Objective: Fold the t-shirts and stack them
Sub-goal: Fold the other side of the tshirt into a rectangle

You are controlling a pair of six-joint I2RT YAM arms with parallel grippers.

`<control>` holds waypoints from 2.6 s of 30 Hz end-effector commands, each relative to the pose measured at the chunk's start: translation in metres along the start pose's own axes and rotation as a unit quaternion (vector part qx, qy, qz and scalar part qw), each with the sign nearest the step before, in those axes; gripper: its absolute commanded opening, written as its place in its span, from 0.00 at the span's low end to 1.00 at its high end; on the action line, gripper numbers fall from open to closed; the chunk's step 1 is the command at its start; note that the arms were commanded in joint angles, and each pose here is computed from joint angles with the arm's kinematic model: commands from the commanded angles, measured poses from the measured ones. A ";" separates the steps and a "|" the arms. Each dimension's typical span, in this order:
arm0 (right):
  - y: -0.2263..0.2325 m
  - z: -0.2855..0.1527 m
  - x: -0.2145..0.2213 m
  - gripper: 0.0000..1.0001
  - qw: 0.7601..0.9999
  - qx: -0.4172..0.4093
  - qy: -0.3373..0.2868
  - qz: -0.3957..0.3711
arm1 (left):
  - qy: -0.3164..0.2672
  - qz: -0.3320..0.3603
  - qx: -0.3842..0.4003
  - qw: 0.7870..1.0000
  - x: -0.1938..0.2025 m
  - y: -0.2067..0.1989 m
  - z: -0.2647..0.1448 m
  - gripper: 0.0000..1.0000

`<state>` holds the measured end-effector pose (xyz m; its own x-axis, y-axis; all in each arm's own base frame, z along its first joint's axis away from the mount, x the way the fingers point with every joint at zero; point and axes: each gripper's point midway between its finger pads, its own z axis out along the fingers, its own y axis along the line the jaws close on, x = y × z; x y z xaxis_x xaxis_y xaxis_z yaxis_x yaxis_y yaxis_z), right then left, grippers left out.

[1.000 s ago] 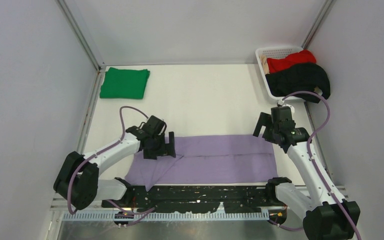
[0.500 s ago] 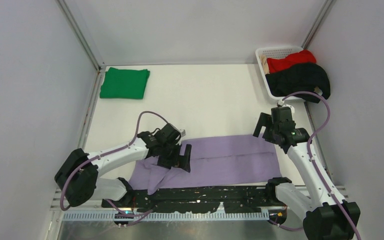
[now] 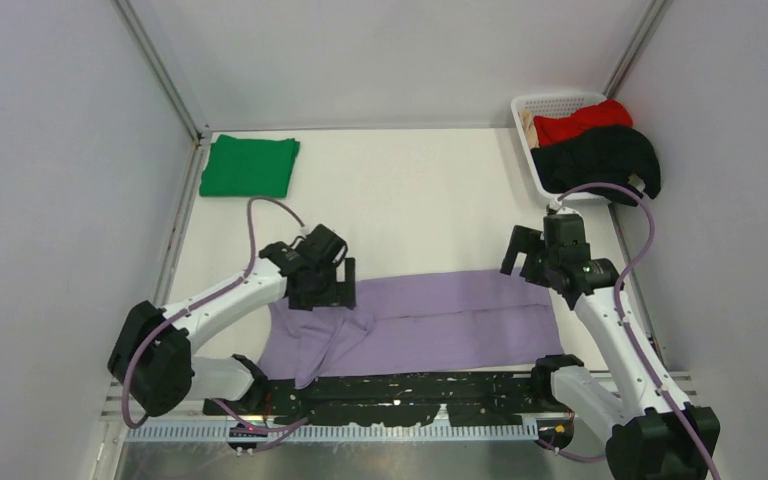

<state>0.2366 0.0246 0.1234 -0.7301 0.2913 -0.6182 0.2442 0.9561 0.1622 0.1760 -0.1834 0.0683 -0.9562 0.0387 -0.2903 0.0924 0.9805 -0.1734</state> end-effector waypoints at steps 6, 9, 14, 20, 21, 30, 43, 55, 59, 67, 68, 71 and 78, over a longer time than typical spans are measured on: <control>0.111 -0.021 0.010 0.97 0.959 -0.245 -0.035 -0.137 | -0.115 -0.275 -0.092 0.950 -0.016 0.121 -0.014 0.96; 0.163 -0.031 0.040 0.98 0.920 -0.333 -0.015 -0.209 | -0.152 -0.310 -0.062 0.937 -0.019 0.133 -0.011 0.91; 0.250 -0.041 0.084 0.93 0.835 -0.455 0.012 -0.308 | -0.162 -0.321 -0.030 0.933 -0.023 0.134 0.002 0.76; 0.325 -0.054 0.134 0.81 0.753 -0.508 0.043 -0.416 | -0.134 -0.328 -0.018 0.935 -0.031 0.134 0.014 0.47; 0.331 -0.059 0.144 0.78 0.738 -0.516 0.045 -0.434 | -0.132 -0.327 -0.010 0.936 -0.033 0.132 0.015 0.44; 0.363 -0.050 0.188 0.70 0.691 -0.528 0.094 -0.485 | -0.126 -0.318 -0.023 0.939 -0.032 0.136 0.009 0.38; 0.343 -0.030 0.225 0.59 0.664 -0.493 0.161 -0.539 | -0.131 -0.333 -0.021 0.934 -0.043 0.144 0.004 0.00; 0.341 -0.030 0.230 0.07 0.649 -0.503 0.156 -0.549 | -0.172 -0.380 0.009 0.909 -0.070 0.169 -0.006 0.00; 0.336 -0.031 0.230 0.05 0.643 -0.502 0.158 -0.557 | -0.176 -0.385 0.018 0.906 -0.082 0.172 -0.005 0.00; 0.320 -0.036 0.227 0.05 0.640 -0.501 0.149 -0.564 | -0.169 -0.394 0.049 0.902 -0.108 0.174 0.000 0.00; 0.315 -0.035 0.229 0.05 0.638 -0.497 0.151 -0.568 | -0.164 -0.393 0.046 0.904 -0.110 0.176 0.003 0.00; 0.305 -0.038 0.226 0.05 0.637 -0.497 0.141 -0.572 | -0.151 -0.372 0.046 0.914 -0.119 0.179 0.008 0.00; 0.305 -0.040 0.218 0.12 0.653 -0.492 0.115 -0.564 | -0.140 -0.356 0.083 0.920 -0.139 0.172 0.016 0.00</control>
<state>0.1145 0.3643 0.0426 -0.2282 -0.7921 -0.5661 -0.9613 0.0911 0.2600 0.3051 -0.0214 0.0468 -0.6749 -0.7051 -0.2176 -0.5544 0.6791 -0.4811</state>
